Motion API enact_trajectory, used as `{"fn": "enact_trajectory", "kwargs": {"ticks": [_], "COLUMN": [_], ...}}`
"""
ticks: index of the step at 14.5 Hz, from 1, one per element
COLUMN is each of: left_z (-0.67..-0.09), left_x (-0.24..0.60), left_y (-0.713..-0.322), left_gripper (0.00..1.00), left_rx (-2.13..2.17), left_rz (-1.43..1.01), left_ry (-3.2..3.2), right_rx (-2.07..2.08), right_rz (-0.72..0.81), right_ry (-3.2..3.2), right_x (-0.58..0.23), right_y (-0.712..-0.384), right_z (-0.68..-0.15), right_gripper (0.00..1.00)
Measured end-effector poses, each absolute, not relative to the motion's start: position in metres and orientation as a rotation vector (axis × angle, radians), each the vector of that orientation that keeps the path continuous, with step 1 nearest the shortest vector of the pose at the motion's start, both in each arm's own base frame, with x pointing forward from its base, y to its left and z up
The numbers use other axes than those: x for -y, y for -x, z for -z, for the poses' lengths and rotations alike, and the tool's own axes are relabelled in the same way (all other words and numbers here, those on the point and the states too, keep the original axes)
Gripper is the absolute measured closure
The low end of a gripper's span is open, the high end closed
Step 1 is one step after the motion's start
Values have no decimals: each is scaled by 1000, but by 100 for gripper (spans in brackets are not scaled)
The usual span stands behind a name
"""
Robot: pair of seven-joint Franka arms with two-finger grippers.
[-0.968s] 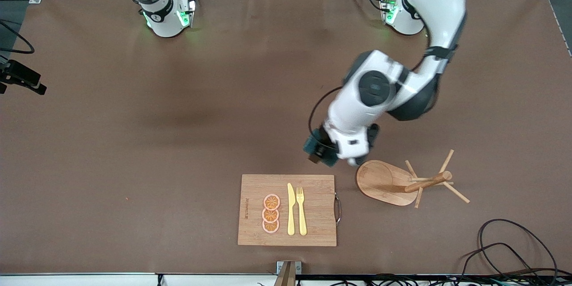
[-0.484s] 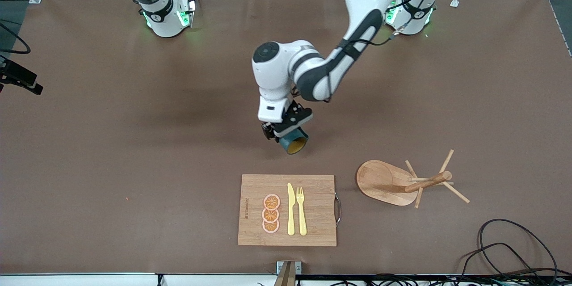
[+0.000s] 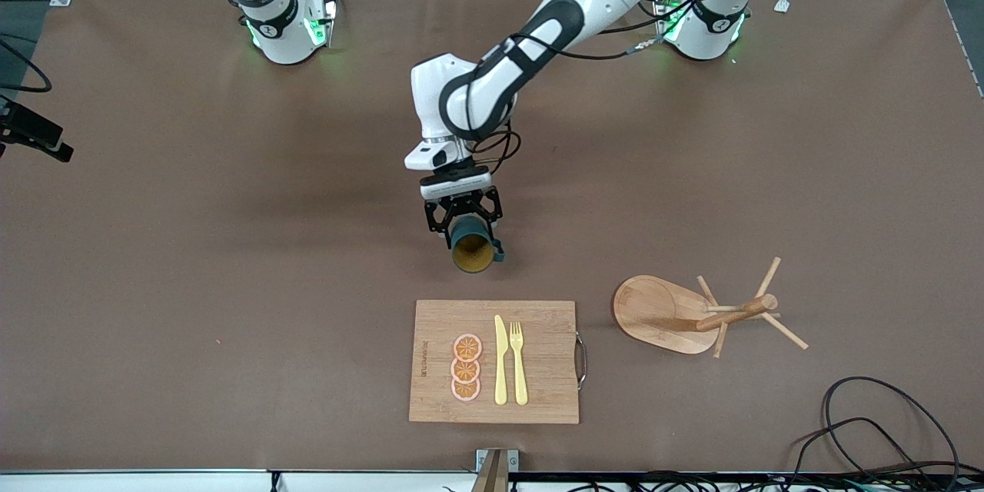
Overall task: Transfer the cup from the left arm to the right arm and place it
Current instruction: 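Carry the teal mug with the left gripper toward the table's middle, then set the mug down upright and open the left gripper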
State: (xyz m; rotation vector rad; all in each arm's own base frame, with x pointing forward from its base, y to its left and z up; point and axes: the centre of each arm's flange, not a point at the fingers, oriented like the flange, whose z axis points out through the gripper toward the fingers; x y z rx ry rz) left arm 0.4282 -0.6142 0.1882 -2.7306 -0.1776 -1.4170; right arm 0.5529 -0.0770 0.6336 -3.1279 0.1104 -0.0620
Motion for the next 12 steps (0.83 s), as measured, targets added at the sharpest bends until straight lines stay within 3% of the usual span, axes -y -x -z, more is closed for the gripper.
{"fn": "enact_trajectory", "kwargs": {"ticks": [4,9,11,12], "left_z": [-130,-97,-92,-85], "left_x": [618,610,611,611], "left_y": [-411,-408,-400,-390], "left_gripper": [14,14,11,3], "left_rx": [-109,-194,-145,-130], "left_rz": [1706,1774,1792,1795], "left_ry": [2617,2552,2565,2567], "right_rx": [-113,-114,-114,-114], "right_rz": [64,66,65,63], "right_ry": [3128,3128,3128,3128], "right_x": [78,78,78,78], "right_y": [-553,-553,-553,-553], "right_z": [-634,-634,-634,-634], "right_gripper": [0,0,0,0]}}
